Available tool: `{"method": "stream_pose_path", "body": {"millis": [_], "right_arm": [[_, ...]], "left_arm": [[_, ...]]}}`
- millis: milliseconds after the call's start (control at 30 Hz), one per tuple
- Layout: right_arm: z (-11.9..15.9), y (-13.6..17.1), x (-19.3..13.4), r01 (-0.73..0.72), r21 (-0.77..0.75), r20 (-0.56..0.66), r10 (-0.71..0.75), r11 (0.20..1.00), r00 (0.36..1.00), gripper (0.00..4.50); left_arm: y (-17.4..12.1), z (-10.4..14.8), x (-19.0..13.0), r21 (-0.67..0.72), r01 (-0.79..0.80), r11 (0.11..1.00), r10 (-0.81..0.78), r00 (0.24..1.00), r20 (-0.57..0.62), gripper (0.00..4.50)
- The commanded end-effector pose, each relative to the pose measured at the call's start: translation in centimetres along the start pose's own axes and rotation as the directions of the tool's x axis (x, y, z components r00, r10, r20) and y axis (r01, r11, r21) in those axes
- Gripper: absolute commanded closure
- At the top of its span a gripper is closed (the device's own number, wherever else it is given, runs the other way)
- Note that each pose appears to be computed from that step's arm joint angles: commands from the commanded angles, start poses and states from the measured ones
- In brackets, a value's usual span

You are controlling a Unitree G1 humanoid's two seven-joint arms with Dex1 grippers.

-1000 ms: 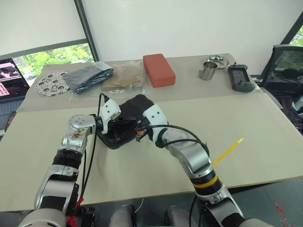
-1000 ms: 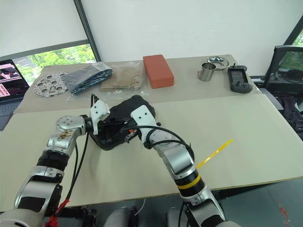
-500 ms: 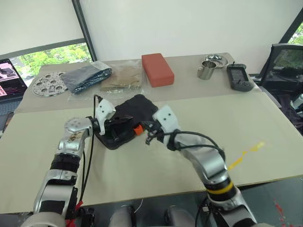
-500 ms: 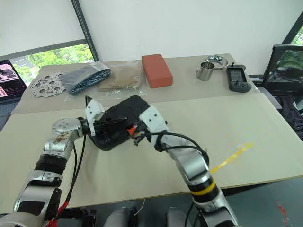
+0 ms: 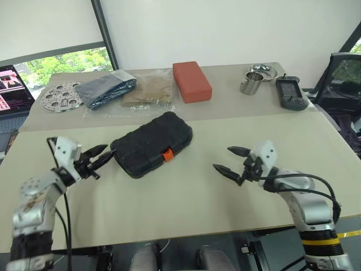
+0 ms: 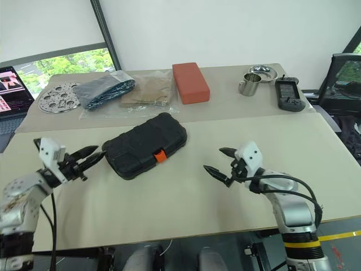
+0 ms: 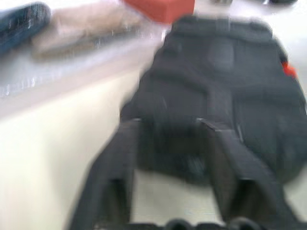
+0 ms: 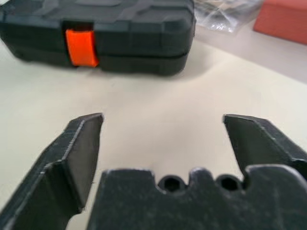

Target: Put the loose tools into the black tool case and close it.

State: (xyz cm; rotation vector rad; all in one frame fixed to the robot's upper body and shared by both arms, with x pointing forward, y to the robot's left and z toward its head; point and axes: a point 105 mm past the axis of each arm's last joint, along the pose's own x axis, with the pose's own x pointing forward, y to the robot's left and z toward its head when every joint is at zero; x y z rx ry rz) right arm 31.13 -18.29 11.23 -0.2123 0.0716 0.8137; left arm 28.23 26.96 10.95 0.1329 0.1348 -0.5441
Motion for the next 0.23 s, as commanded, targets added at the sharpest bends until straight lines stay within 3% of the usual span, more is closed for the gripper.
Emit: {"method": "stream_pose_path", "body": {"millis": [33, 67, 133, 233], "right_arm": [[0.2, -2.0, -1.6, 0.040, -0.029, 0.049, -0.039, 0.999, 0.998, 0.00], [-0.1, -2.3, -1.7, 0.044, -0.028, 0.048, -0.043, 0.999, 0.998, 0.00], [-0.5, -2.5, -1.9, 0.046, -0.030, 0.049, -0.045, 0.998, 0.998, 0.00], [-1.0, -2.7, -2.1, 0.045, -0.029, 0.046, -0.043, 0.999, 0.998, 0.00]], "left_arm": [[-0.5, -1.4, -0.5, 0.072, -0.040, 0.997, 0.047, 0.995, -0.089, 0.78], [-0.6, -2.3, -0.5, 0.094, -0.059, 0.994, 0.070, 0.991, -0.117, 0.39], [-0.6, -3.2, -0.6, 0.107, -0.076, 0.991, 0.091, 0.986, -0.142, 0.04], [-1.2, -4.3, -0.8, 0.067, -0.059, 0.996, 0.069, 0.986, -0.155, 0.04]]}}
